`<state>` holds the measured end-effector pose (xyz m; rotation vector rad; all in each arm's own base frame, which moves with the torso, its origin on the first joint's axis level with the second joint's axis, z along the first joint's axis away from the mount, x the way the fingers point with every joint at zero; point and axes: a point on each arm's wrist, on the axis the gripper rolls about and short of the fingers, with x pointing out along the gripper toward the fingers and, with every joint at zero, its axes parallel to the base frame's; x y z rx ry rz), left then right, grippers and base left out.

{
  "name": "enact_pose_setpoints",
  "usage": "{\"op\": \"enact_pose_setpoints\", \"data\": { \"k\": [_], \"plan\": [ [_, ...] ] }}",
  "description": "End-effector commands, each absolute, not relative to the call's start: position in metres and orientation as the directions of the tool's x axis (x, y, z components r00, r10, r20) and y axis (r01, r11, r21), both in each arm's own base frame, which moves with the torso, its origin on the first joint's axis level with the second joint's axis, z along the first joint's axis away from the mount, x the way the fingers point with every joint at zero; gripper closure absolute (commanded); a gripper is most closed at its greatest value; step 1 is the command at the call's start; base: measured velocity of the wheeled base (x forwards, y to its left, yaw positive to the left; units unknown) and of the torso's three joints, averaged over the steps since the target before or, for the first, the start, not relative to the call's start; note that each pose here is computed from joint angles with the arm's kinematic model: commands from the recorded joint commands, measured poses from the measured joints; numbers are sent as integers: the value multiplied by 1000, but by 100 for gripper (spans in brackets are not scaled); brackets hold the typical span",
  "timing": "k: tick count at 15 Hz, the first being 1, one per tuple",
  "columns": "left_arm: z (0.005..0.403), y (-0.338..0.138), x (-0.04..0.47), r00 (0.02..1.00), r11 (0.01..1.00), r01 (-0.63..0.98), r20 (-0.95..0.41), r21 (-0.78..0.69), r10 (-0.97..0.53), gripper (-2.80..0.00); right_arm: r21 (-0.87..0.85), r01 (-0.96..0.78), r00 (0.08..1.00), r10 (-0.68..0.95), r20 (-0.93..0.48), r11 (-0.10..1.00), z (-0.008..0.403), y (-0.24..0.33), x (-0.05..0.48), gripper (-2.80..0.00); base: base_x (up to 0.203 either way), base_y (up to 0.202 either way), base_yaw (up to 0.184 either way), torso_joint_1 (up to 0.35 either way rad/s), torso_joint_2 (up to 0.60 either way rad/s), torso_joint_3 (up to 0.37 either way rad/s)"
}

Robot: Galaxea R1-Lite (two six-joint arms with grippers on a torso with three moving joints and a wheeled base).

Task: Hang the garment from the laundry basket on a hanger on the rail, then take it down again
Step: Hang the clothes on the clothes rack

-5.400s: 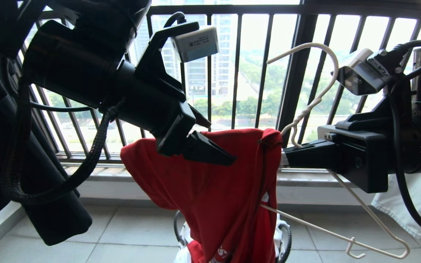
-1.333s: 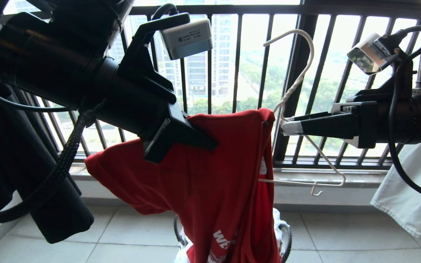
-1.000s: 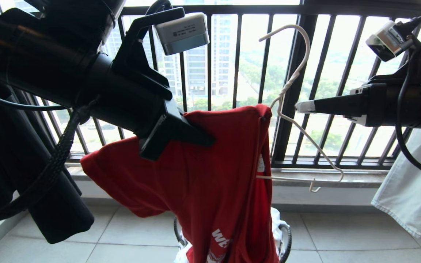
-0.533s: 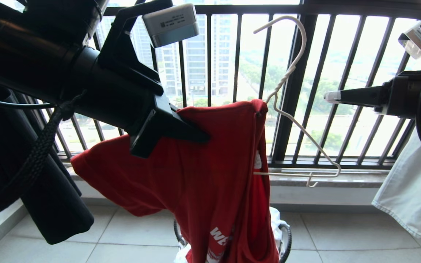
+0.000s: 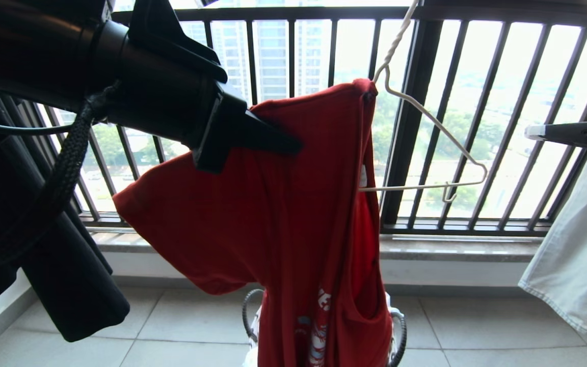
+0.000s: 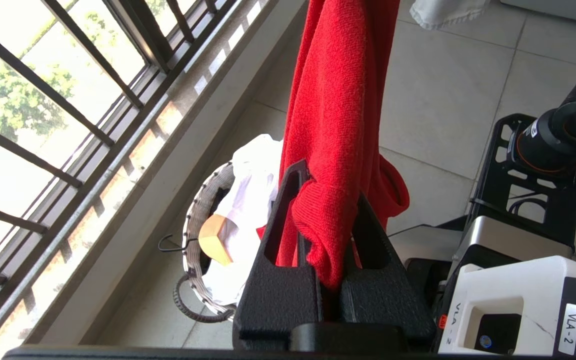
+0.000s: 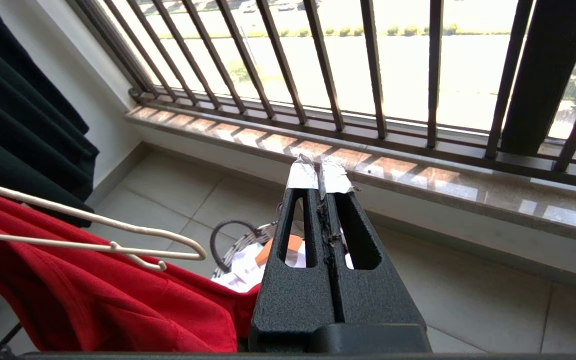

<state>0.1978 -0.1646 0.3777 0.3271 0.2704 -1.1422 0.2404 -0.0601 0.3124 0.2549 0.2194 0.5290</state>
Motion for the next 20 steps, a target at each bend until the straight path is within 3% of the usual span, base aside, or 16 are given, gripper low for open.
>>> {"op": "enact_pose_setpoints", "data": {
  "k": [1, 15, 20],
  "plan": [
    [375, -167, 201, 389, 389, 918, -383, 80, -838, 0, 307, -369, 891, 428, -151, 877, 309, -88, 234, 0, 0, 0, 0, 0, 0, 0],
    [368, -174, 205, 378, 387, 920, -379, 57, -844, 0, 406, -256, 897, 373, -239, 877, 307, -94, 206, 0, 0, 0, 0, 0, 0, 0],
    [366, -174, 206, 399, 405, 913, -330, 55, -855, 0, 508, -243, 821, 454, -345, 826, 287, -74, 205, 0, 0, 0, 0, 0, 0, 0]
  ]
}}
